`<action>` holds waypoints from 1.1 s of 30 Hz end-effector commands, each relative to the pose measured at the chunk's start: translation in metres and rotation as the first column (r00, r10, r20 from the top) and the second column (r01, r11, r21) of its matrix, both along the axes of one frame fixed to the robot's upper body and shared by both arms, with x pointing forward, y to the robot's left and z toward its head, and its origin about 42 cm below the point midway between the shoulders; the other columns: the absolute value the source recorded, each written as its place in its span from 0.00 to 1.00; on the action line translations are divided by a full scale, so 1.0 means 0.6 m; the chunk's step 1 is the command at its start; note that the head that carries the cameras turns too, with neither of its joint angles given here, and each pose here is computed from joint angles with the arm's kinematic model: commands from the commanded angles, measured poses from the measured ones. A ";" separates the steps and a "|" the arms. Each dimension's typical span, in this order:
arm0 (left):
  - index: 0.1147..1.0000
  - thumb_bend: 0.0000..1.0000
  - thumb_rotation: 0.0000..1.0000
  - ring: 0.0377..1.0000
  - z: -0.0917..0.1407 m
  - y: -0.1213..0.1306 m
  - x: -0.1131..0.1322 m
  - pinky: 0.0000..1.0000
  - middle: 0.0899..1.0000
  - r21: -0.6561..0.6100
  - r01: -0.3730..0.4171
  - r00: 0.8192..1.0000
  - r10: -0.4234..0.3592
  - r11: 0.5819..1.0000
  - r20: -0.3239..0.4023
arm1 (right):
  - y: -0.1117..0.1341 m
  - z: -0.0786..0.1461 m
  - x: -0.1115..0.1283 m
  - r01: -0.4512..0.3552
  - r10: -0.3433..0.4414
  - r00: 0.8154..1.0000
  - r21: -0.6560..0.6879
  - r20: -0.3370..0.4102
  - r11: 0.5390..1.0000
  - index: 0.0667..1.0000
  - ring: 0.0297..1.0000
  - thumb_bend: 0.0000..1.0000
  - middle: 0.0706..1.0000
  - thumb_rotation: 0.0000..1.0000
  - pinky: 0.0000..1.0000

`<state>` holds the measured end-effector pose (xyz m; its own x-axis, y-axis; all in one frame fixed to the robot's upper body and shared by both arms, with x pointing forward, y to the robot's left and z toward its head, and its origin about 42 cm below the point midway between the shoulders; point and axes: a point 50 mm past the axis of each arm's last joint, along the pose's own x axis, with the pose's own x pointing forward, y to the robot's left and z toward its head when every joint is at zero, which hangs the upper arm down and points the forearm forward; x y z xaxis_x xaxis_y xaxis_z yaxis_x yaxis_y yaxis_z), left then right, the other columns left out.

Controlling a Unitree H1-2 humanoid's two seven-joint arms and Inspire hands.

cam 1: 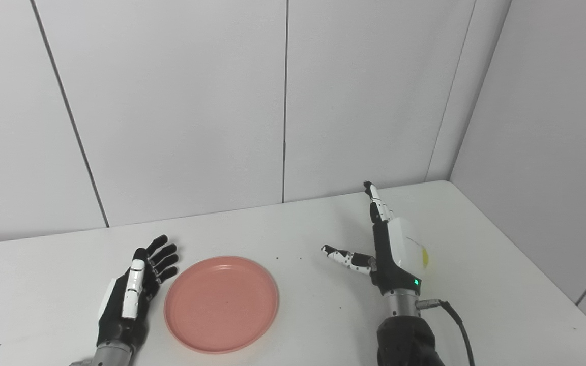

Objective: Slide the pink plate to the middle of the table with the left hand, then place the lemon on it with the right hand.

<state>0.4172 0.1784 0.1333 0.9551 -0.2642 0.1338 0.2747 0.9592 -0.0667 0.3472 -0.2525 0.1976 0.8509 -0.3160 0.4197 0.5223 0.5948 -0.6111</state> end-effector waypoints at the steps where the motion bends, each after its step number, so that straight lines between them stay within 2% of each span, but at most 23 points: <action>1: 0.80 0.71 1.00 0.83 -0.007 0.010 0.001 0.83 0.81 0.008 0.000 1.000 0.000 1.000 0.017 | -0.020 0.029 -0.007 0.054 -0.054 0.997 -0.006 0.057 0.999 0.94 0.87 0.93 0.91 0.20 0.80; 11: 0.79 0.74 1.00 0.82 -0.011 0.010 0.003 0.81 0.81 -0.003 -0.010 1.000 0.010 1.000 0.013 | -0.068 0.032 -0.034 0.162 -0.162 0.987 0.018 0.000 0.987 0.94 0.88 0.94 0.92 0.19 0.79; 13: 0.78 0.73 1.00 0.81 -0.010 0.010 0.004 0.78 0.79 -0.009 -0.013 1.000 0.013 1.000 0.015 | -0.075 0.031 -0.037 0.175 -0.174 0.985 0.014 -0.005 0.985 0.94 0.88 0.93 0.91 0.19 0.78; 19: 0.78 0.73 1.00 0.81 -0.014 0.015 0.008 0.80 0.79 -0.010 -0.018 1.000 0.018 1.000 0.013 | -0.095 0.022 -0.045 0.215 -0.216 0.976 -0.014 -0.033 0.976 0.93 0.88 0.94 0.91 0.18 0.79; 33: 0.77 0.73 1.00 0.80 -0.010 0.016 0.004 0.78 0.78 -0.012 -0.010 1.000 0.010 1.000 0.019 | -0.100 -0.011 -0.035 0.232 -0.225 0.959 0.022 -0.174 0.973 0.92 0.88 0.92 0.90 0.14 0.76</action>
